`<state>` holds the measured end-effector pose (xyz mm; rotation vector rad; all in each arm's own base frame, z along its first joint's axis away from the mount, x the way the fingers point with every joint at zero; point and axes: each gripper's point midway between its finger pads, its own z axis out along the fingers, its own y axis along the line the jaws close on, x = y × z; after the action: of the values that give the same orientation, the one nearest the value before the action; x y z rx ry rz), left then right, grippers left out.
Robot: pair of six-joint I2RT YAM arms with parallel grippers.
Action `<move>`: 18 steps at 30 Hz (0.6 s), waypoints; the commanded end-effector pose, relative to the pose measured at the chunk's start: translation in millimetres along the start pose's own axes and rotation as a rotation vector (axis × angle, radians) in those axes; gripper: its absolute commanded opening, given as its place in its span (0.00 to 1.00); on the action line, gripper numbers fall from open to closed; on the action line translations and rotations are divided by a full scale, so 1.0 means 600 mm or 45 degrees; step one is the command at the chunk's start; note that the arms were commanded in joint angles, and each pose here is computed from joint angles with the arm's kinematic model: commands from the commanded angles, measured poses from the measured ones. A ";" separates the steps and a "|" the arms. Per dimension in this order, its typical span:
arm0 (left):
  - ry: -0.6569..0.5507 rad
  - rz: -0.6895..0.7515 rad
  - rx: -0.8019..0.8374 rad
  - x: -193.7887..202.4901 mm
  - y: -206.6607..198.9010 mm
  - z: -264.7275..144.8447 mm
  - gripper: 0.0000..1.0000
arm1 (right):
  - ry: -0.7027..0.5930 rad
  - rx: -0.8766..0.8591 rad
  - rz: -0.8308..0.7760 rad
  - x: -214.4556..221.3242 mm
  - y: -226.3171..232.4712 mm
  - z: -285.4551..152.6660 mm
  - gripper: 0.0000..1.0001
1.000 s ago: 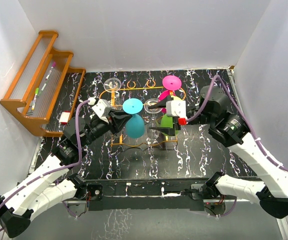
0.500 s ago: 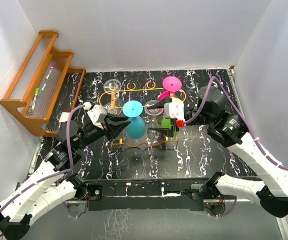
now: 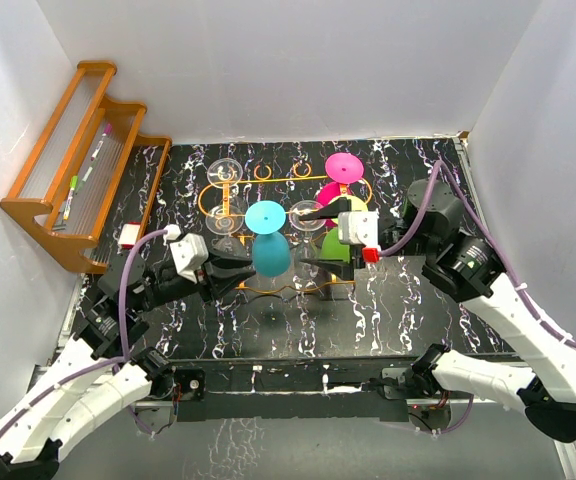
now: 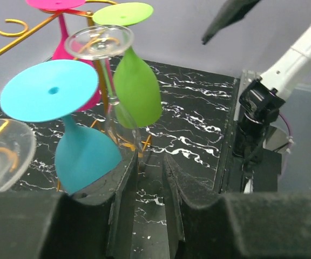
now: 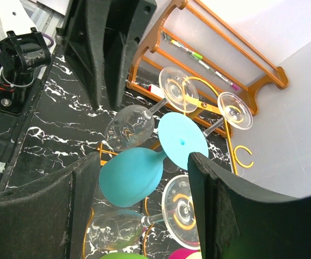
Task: Place the wine glass upside down on the wine glass rack
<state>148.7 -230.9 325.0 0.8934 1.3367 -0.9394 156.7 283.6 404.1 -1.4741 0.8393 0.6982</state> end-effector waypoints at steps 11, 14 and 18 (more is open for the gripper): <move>-0.139 0.763 -0.306 -0.208 0.042 -0.103 0.26 | -0.086 0.553 -0.272 -0.066 -0.090 -0.082 0.98; -0.129 0.855 -0.730 -0.271 0.130 -0.142 0.33 | -0.134 0.900 -0.284 -0.087 -0.141 -0.139 0.98; 0.102 0.782 -1.123 -0.276 0.234 -0.170 0.53 | -0.132 1.500 0.175 -0.070 -0.235 -0.238 0.98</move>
<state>172.3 -125.7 488.5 0.7674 1.0056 -0.1765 199.9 220.3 453.3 -0.9797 0.8741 0.3298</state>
